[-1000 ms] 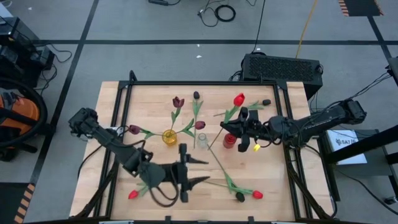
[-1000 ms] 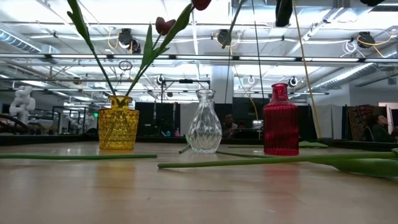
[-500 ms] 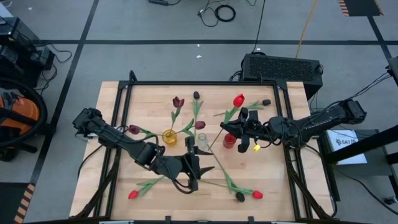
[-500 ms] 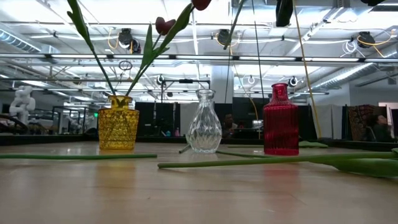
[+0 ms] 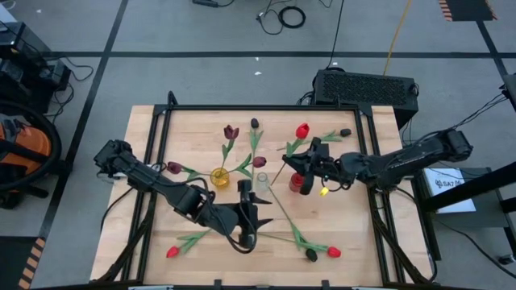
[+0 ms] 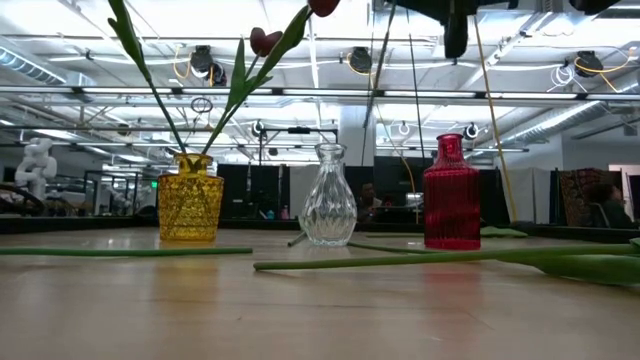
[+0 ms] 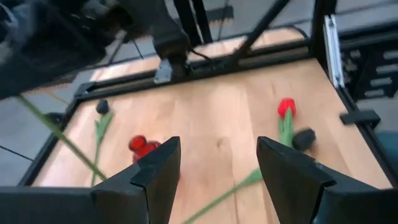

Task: Sort flowers into vase by color
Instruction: Put the top pink tulip into the transparent vase

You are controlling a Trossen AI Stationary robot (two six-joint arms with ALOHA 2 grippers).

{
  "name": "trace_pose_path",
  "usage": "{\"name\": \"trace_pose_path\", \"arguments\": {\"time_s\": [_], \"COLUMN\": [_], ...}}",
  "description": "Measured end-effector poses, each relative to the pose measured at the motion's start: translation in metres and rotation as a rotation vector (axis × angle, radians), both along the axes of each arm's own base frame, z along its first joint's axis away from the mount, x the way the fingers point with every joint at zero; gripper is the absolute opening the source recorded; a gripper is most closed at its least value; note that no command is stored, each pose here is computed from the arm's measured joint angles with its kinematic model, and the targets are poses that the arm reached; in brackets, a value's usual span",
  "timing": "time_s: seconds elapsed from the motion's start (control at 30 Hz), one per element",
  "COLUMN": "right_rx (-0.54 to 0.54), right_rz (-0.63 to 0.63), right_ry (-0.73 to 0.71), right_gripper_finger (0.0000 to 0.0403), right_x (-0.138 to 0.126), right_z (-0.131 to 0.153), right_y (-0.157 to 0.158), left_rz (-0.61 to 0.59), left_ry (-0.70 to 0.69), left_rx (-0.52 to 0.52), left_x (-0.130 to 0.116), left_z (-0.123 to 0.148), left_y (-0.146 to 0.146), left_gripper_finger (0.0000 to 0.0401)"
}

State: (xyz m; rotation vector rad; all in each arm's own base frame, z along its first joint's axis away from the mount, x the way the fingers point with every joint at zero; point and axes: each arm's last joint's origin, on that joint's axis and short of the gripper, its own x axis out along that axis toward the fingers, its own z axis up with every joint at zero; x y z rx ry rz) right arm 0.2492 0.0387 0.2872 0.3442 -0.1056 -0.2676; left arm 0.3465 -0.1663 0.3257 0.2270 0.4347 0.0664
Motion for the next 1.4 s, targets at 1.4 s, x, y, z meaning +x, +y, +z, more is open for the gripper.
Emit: {"name": "trace_pose_path", "arguments": {"time_s": [1.4], "right_rx": [0.026], "right_rz": [-0.107], "right_ry": [0.006], "right_gripper_finger": [0.0010], "right_x": [0.031], "right_z": [-0.027], "right_y": [-0.030], "left_rz": [-0.028], "left_ry": [0.075], "left_rx": [-0.062], "left_x": [-0.005], "left_z": [-0.006], "left_y": [-0.004], "left_gripper_finger": [0.0219]}}
